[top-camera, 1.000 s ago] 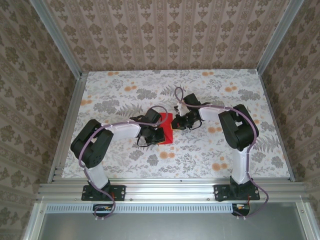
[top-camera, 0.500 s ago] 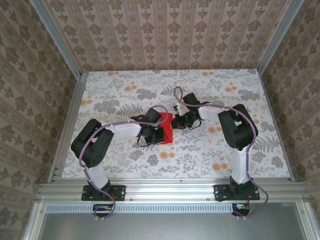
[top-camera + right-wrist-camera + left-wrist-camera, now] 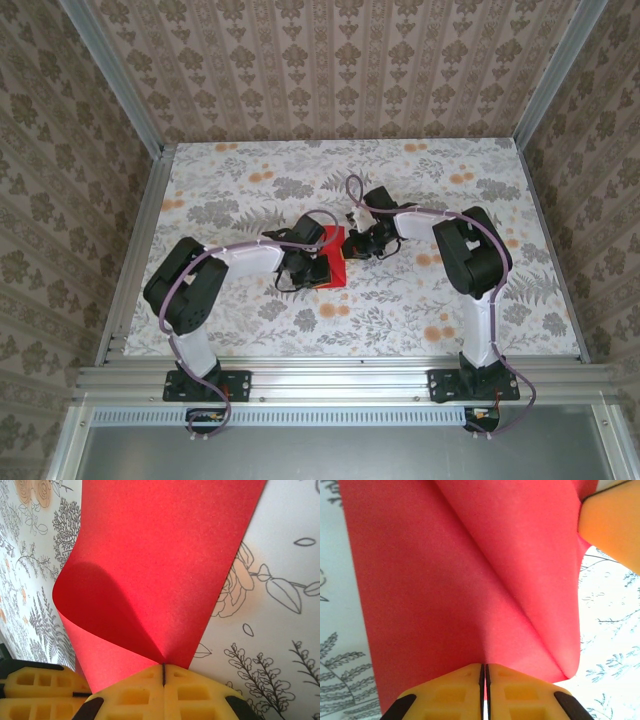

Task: Fold a paper plane with a square sheet of paper (pick it up from the middle)
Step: Fold the triangle a second time at the center of the table.

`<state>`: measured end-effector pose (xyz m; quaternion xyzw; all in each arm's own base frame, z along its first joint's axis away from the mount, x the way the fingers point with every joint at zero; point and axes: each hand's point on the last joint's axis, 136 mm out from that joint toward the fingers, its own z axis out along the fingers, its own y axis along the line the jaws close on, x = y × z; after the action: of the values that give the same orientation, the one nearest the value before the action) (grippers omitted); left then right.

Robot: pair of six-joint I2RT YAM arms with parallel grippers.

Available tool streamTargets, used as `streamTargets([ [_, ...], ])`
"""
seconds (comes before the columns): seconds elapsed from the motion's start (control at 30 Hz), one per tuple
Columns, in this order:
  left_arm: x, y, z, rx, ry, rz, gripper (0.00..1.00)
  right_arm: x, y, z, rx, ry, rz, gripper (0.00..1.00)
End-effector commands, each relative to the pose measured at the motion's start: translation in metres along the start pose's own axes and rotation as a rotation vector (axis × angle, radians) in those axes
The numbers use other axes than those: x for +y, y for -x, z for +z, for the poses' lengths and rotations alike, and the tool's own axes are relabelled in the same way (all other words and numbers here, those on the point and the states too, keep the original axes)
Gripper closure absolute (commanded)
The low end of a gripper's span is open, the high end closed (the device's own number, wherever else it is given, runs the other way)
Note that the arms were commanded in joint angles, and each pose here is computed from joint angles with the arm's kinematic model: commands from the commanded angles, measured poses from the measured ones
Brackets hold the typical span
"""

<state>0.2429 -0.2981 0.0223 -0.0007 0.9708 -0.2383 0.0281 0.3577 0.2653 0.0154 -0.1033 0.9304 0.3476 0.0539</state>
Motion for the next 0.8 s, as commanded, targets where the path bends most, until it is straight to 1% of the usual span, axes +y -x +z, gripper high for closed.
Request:
streamTargets([
  [0.0, -0.01, 0.006, -0.012, -0.023, -0.004, 0.039, 0.86, -0.014, -0.008, 0.009, 0.041, -0.057, 0.005, 0.95],
  [0.2, -0.019, 0.01, -0.019, -0.043, -0.035, 0.051, 0.85, -0.021, -0.011, 0.012, 0.06, -0.086, 0.021, 0.95],
  [0.33, -0.034, 0.017, -0.031, -0.099, -0.103, 0.063, 0.84, -0.027, -0.017, 0.015, 0.089, -0.113, 0.038, 0.95],
  [0.43, -0.042, 0.024, -0.032, -0.141, -0.16, 0.048, 0.84, -0.03, -0.02, 0.017, 0.107, -0.134, 0.045, 0.95],
  [0.67, -0.046, 0.031, -0.011, -0.162, -0.245, -0.035, 0.84, -0.034, -0.024, 0.019, 0.13, -0.165, 0.056, 0.94],
  [0.77, -0.043, 0.033, -0.004, -0.164, -0.243, -0.062, 0.84, -0.033, -0.024, 0.019, 0.133, -0.165, 0.058, 0.94],
])
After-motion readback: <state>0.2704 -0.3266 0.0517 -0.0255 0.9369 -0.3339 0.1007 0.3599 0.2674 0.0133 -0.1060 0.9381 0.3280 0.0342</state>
